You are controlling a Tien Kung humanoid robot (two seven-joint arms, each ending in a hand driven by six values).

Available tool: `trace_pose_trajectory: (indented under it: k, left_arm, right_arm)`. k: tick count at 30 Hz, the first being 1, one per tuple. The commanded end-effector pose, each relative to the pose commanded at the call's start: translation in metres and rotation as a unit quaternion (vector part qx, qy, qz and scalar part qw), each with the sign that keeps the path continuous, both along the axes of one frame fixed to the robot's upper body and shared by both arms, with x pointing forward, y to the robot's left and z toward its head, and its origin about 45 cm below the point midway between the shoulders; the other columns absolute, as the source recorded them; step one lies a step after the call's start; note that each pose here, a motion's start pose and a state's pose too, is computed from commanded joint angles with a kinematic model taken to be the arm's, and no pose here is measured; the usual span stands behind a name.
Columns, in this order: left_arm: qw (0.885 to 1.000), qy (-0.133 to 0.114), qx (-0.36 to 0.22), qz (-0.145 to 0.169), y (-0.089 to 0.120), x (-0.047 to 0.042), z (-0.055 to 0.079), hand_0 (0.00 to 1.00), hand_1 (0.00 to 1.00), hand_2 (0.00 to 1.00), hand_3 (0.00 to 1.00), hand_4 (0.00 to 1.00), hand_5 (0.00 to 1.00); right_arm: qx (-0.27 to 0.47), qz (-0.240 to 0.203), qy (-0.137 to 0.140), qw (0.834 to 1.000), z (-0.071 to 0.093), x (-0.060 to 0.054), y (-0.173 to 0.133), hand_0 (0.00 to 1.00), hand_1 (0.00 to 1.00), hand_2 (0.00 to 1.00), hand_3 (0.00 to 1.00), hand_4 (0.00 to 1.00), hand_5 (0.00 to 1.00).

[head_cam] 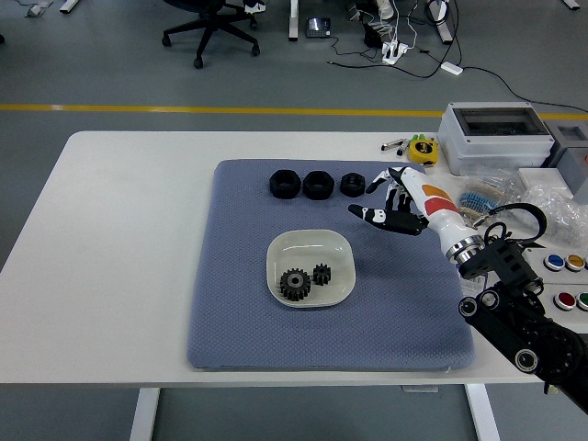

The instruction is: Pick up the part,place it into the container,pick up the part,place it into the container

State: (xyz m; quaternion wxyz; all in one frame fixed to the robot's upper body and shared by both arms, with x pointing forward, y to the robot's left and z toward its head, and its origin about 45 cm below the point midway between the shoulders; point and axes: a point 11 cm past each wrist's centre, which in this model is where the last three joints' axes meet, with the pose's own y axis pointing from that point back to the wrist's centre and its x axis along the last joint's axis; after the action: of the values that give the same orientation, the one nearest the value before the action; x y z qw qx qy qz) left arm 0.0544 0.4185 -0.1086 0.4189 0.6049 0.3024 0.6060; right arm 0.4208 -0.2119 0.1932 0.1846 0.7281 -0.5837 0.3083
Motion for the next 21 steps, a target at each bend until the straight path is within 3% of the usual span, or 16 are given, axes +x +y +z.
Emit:
trace_pose_trajectory:
  k: [5,6,8,11,12,17,18,19,21]
  left_arm:
    - [1.0,0.004,0.001,-0.005,0.0,-0.0008,0.0,0.681,0.64,0.652,0.555,0.616,0.587]
    - [1.0,0.005,0.002,-0.006,0.001,-0.0007,0.0,0.677,0.64,0.65,0.554,0.616,0.587]
    - [1.0,0.005,0.002,-0.006,0.001,-0.0003,0.0,0.677,0.64,0.65,0.554,0.616,0.587]
    - [1.0,0.005,0.003,-0.007,0.002,-0.0003,0.001,0.677,0.64,0.65,0.554,0.616,0.587]
    - [1.0,0.006,0.003,-0.007,0.002,-0.0005,0.001,0.679,0.64,0.651,0.554,0.615,0.588]
    - [1.0,0.007,0.003,-0.009,0.001,-0.0006,0.0,0.679,0.64,0.651,0.554,0.615,0.588]
    - [1.0,0.007,0.003,-0.009,0.001,-0.0006,0.0,0.678,0.639,0.647,0.554,0.614,0.589]
    - [1.0,0.006,0.003,-0.009,0.001,0.0,0.0,0.678,0.639,0.647,0.554,0.614,0.589]
    - [1.0,0.006,0.003,-0.011,0.001,0.0008,0.0,0.678,0.639,0.647,0.554,0.614,0.589]
  right_arm:
    - [0.14,-0.033,0.065,0.987,-0.009,-0.01,-0.01,0.278,0.331,0.443,0.542,0.998,0.638]
    - [0.166,-0.034,0.077,0.983,-0.01,-0.012,-0.011,0.396,0.57,0.654,0.676,0.998,0.695]
    - [0.225,-0.035,0.095,0.969,-0.012,-0.015,-0.016,0.396,0.57,0.654,0.676,0.998,0.695]
    - [0.298,-0.045,0.109,0.947,-0.012,-0.018,-0.026,0.396,0.57,0.654,0.676,0.998,0.695]
    - [0.321,-0.048,0.111,0.939,-0.011,-0.02,-0.029,0.46,0.625,0.695,0.704,0.998,0.727]
    - [0.427,-0.059,0.124,0.894,-0.01,-0.024,-0.041,0.46,0.625,0.695,0.704,0.998,0.727]
    - [0.445,-0.064,0.125,0.884,-0.01,-0.025,-0.044,0.703,0.739,0.763,0.759,0.998,0.761]
    - [0.465,-0.073,0.121,0.874,-0.01,-0.025,-0.048,0.703,0.739,0.763,0.759,0.998,0.761]
    - [0.471,-0.081,0.108,0.872,-0.008,-0.025,-0.053,0.703,0.739,0.763,0.759,0.998,0.761]
